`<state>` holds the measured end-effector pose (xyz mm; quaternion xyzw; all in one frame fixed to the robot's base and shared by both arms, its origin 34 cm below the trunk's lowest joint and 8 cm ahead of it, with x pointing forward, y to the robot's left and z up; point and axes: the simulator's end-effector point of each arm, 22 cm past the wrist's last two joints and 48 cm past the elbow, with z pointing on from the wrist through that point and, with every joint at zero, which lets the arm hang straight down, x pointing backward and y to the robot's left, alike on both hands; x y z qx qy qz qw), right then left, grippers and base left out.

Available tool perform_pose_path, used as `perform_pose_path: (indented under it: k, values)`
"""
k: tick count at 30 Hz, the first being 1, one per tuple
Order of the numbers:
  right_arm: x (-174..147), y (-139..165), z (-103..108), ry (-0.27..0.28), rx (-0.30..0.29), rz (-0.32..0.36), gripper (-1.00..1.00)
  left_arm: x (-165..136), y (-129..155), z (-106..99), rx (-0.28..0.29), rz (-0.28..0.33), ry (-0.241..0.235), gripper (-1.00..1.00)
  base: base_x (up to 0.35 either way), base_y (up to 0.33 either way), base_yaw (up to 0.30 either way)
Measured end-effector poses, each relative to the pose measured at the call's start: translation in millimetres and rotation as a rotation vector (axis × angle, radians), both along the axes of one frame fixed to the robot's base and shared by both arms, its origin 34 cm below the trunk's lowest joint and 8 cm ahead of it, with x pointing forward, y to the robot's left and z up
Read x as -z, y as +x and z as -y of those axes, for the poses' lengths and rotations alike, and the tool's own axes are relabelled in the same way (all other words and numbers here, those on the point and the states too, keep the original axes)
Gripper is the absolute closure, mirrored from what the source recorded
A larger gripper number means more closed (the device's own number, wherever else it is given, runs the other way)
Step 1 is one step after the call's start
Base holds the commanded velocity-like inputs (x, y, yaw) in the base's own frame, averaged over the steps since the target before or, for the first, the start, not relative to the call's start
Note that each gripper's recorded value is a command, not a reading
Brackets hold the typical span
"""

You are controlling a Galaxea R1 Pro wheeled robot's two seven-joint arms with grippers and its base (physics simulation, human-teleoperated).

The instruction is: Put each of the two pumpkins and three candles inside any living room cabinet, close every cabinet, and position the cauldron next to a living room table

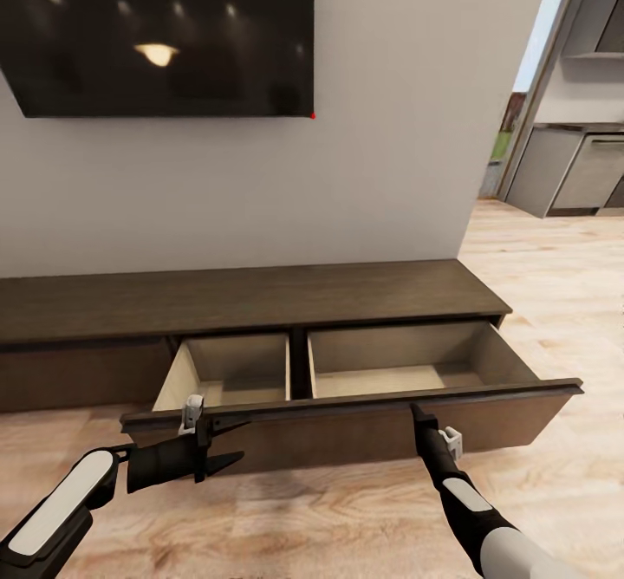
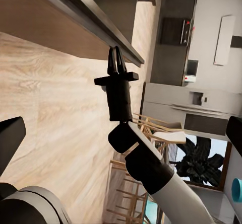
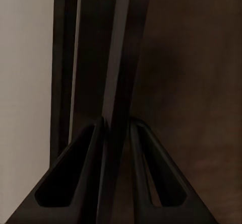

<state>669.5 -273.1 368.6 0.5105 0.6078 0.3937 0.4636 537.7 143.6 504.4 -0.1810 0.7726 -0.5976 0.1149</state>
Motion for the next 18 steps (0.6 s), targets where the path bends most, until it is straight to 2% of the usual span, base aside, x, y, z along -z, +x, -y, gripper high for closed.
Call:
perform_pose_path:
  k: [9,13,18]
  values:
    - [0,0,1,-0.001,0.0,0.0,1.0,0,0,0,0.0,0.0,0.001,-1.0,-0.056,0.0,0.0]
    - [-1,9,0,-0.002,0.007,-0.029,1.0,0,0,-1,0.0,0.0,0.001,-1.0,-0.087,0.0,0.0]
    - [-1,11,0,-0.002,0.009,-0.034,1.0,0,0,-1,0.0,0.0,0.001,-1.0,-0.013,0.0,0.0]
